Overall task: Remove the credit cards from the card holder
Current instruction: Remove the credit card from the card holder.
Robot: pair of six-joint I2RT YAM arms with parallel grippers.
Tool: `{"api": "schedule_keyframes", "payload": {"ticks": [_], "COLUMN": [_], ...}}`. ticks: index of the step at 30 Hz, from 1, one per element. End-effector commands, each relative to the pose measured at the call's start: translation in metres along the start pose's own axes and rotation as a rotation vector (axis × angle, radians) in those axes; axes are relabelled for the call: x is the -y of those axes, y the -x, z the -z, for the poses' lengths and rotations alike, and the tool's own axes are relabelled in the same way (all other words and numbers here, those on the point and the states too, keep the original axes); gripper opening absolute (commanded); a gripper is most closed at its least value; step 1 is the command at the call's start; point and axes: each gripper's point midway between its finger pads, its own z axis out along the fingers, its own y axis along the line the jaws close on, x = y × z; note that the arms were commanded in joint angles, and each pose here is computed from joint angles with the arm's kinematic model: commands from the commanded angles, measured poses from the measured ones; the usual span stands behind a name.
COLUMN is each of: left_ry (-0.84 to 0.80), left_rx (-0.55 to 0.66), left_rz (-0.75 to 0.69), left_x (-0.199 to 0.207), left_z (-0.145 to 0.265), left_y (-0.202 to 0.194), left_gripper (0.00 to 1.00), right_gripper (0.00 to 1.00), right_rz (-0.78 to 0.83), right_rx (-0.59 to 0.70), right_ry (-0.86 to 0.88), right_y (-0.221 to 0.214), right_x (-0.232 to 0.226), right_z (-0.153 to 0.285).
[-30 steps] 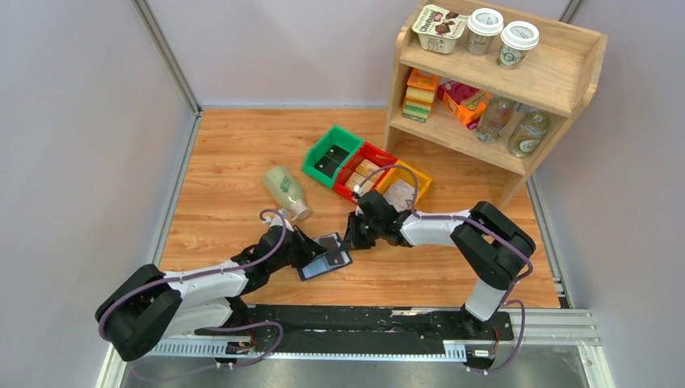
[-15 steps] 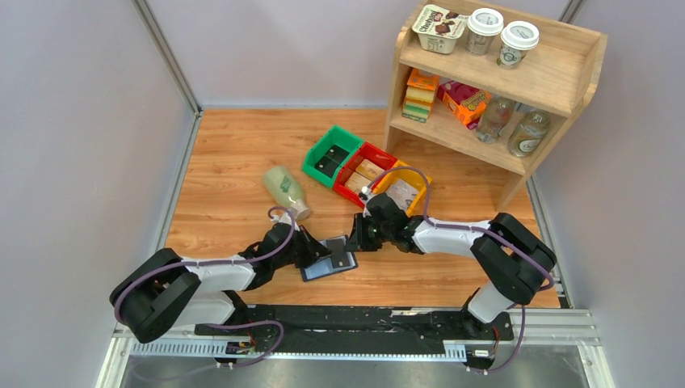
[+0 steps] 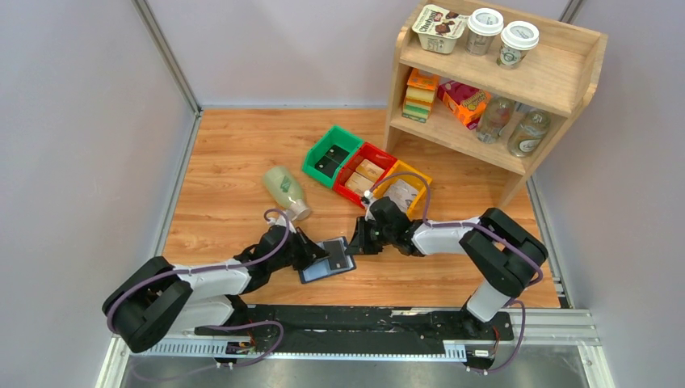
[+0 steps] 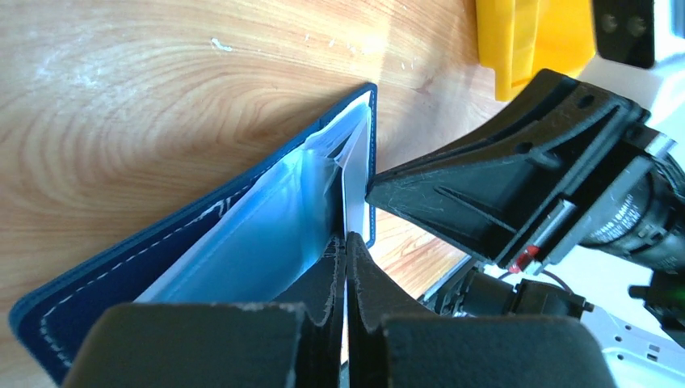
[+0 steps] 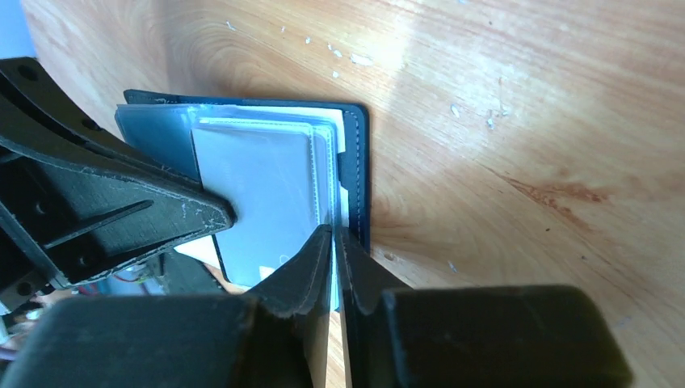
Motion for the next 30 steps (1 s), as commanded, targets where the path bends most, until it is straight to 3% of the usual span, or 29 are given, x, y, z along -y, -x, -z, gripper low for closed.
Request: {"api": "schedule_keyframes", "payload": {"ticks": [1,9,21,30], "left_ry": [0.028,0.036,-0.089,-0.156], "left_rx": [0.023,0.019,0.038,0.037], "left_rz": [0.028,0.045,0.01,-0.021], "left_x": [-0.01,-0.012,0.016,0.031], "left_z": [0.007,0.011,0.02,0.024], "left_y": [0.002,0.002,0.007,0.007], "left_gripper": [0.0,0.0,0.14,0.11], "right_gripper": [0.13,0.1,0.09,0.09], "right_rz": [-0.034,-0.054,-0.068,-0.078], "right_rx": [-0.019,-0.063,-0.078,-0.084], "right_ry": [-0.058,-0.129,-0.157,-0.156], "right_y": [-0.013,-0.029,-0.033,-0.035], "right_x": [0.027,0.05,0.057,0.056], "right_z": [-0.006,-0.009,-0.011,-0.012]}}
